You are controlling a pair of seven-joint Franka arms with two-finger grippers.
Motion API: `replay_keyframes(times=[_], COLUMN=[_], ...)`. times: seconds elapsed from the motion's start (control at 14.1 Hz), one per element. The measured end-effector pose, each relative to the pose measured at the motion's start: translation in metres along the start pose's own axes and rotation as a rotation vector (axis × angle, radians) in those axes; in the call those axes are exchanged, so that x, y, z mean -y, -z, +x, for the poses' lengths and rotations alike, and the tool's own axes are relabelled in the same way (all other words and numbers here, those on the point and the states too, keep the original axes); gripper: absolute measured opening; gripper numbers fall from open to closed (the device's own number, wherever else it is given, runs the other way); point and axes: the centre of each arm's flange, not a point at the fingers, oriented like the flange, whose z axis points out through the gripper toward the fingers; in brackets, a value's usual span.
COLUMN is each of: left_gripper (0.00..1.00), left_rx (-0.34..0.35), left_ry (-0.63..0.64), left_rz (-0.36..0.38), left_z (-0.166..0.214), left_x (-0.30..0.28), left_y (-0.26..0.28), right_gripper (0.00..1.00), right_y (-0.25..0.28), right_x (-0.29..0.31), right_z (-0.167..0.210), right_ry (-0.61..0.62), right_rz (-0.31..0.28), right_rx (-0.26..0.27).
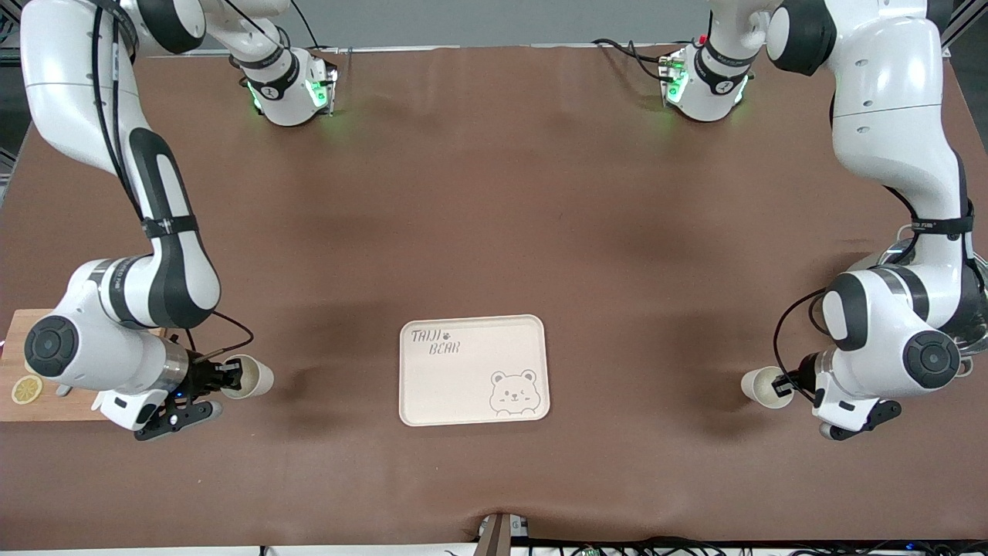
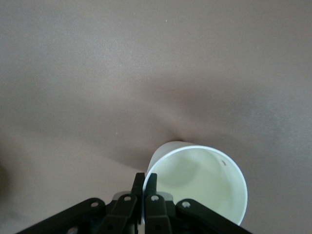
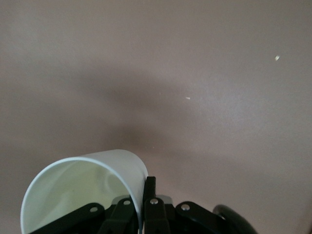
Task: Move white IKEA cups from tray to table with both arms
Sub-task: 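Lower the cups onto the table and open both grippers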
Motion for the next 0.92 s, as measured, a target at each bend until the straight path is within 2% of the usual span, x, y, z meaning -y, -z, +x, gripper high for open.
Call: replay_keyframes(times=[0.07,0.36,0.43,0.5,0.71,0.92], left_gripper=[0.04,0.33,0.33,0.37,0.65,0.96], left_rx=[0.001,0.005,0.005,0.004,-0.016,-0.05], left_ry=[-0.001,-0.003,-0.003,-0.003,-0.002,-0.012], left_rz=[0.001,0.001,0.001,0.001,-0.006,-0.022], left_z=[0.0,0.0,0.0,0.0,0.004,0.006], left_x=[0.0,-0.001,-0.001,-0.001,-0.001,-0.001], left_y=[-0.001,-0.004,-0.004,-0.003,0.006,0.03], right_gripper=[0.04,0.04,0.04,0.04,0.04,0.04], right_y=[-0.011,-0.052,-0.06,-0.066,-0.07,-0.072], right_x=[-0.003,-0.012,-0.013,-0.015,-0.018,-0.019], right_z=[-0.002,-0.002,-0.002,-0.003,-0.004,-0.003], right_ry=[0.006,0.011,0.013,0.013,0.012,0.012], right_rz=[0.001,-0.007,-0.008,-0.008,-0.009,-0.011], right_rx=[0.011,0.004,0.001,0.002,0.002,-0.004])
